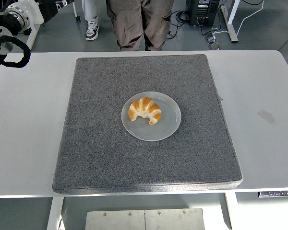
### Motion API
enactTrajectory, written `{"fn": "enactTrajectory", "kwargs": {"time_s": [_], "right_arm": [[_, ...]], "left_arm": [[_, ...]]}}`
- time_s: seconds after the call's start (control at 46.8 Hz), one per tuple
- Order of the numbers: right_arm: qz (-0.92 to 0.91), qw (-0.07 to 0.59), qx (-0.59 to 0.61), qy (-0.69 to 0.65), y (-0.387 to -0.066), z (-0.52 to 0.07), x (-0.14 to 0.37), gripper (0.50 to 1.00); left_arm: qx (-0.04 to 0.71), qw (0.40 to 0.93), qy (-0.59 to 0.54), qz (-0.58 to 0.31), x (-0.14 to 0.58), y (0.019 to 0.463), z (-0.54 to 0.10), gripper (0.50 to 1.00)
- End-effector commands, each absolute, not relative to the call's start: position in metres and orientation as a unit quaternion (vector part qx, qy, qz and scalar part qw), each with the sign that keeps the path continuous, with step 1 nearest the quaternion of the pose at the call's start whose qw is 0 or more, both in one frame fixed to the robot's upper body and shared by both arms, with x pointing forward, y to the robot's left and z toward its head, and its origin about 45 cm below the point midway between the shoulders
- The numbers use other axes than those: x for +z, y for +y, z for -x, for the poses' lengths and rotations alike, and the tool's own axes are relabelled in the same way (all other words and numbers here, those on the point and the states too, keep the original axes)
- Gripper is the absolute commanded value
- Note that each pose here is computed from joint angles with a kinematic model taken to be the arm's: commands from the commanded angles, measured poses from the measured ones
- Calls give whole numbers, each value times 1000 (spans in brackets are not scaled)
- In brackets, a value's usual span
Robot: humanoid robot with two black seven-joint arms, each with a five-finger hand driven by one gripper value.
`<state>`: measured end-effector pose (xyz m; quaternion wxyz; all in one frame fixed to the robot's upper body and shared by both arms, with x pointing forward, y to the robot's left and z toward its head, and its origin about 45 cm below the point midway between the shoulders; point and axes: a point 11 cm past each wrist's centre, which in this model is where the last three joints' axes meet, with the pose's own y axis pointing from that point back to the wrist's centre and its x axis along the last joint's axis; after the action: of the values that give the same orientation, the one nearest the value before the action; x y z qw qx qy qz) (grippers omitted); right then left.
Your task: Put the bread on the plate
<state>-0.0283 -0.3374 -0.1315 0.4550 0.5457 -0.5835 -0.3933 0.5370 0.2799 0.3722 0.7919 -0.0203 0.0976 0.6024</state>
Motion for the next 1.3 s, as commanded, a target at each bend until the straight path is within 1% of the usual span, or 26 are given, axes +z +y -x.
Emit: {"fn": "enactTrajectory", "kwargs": {"time_s": [0.0,0.15,0.385,0.513,0.748,0.855,1.047,1.282], "right_arm": [[-545,456,-393,-584,-338,28,-131,1000],[-545,456,-391,-584,-338,28,-131,1000],[-545,457,-391,-585,-339,28,-131,1000],[-545,456,-390,-585,-339,27,-131,1000],[-545,456,-390,-586,-339,27,-131,1000],[-543,457,-391,-586,-339,28,-131,1000],[-542,459,-392,-585,-340,31,-131,1000],[-541,460,-389,-586,-342,30,-131,1000]], "left_arm": [[609,785,108,28,366,289,-536,981],[619,771,137,53,351,302,-532,981],[646,743,166,59,322,325,-528,981],[630,751,181,82,316,309,-531,981],[612,751,212,126,303,295,-527,981],[608,751,221,131,291,287,-525,981],[613,738,239,148,281,292,-522,981],[619,732,246,141,270,294,-518,981]]}}
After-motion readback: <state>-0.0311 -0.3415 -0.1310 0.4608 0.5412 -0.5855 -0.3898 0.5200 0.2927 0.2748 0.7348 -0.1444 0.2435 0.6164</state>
